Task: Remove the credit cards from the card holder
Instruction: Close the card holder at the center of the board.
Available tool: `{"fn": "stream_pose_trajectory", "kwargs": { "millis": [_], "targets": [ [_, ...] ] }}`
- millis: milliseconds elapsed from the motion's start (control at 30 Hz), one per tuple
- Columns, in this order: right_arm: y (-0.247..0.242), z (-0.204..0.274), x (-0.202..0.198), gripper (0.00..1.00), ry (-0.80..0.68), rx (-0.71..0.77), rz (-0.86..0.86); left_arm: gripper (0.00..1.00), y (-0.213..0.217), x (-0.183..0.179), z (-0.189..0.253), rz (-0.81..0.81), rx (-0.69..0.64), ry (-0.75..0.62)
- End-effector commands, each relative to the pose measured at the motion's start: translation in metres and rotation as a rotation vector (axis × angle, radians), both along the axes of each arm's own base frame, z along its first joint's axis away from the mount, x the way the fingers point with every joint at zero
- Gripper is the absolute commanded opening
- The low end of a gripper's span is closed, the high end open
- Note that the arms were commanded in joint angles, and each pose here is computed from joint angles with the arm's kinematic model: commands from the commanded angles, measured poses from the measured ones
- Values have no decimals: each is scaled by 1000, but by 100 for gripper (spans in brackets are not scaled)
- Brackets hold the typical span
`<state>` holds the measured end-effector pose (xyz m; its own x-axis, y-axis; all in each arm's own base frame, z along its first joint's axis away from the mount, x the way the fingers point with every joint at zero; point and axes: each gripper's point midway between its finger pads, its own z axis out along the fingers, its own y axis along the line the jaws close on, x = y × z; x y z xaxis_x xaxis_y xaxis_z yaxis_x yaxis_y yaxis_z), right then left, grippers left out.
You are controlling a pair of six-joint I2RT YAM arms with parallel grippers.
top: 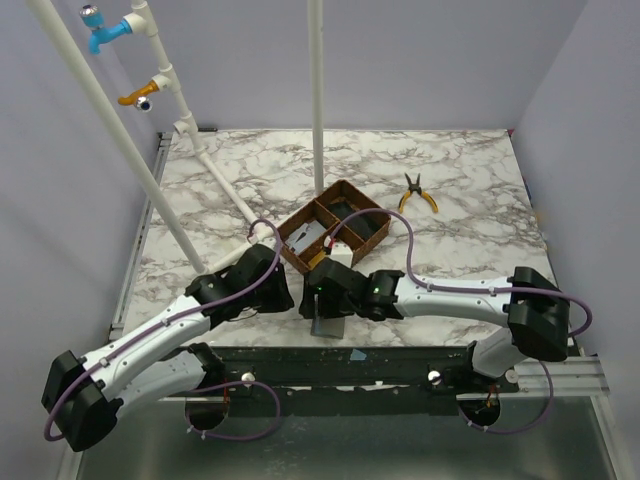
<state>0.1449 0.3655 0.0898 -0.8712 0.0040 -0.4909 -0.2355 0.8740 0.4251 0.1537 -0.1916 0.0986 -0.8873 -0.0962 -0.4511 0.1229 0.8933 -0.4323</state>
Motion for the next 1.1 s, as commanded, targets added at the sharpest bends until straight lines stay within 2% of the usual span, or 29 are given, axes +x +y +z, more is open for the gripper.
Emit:
{"fn": "stream_pose_trajectory", "kwargs": {
  "millis": [0, 67, 300, 500, 767, 1067],
  "targets": [
    [14, 10, -1, 75, -13, 27, 26, 24, 7, 6, 15, 2, 4, -47],
    [16, 11, -1, 78, -13, 32, 26, 24, 8, 6, 17, 4, 0, -53],
    [14, 15, 1, 81, -19, 67, -14, 24, 8, 6, 21, -1, -15, -61],
    [18, -1, 0, 82, -8, 121, -29, 24, 8, 5, 22, -2, -17, -65],
    [5, -49, -12, 82, 67, 62, -40, 24, 2, 5, 26, -19, -40, -58],
    [-22, -55, -16, 84, 61, 32, -81, 24, -3, 5, 25, -25, -55, -47]
  ]
}}
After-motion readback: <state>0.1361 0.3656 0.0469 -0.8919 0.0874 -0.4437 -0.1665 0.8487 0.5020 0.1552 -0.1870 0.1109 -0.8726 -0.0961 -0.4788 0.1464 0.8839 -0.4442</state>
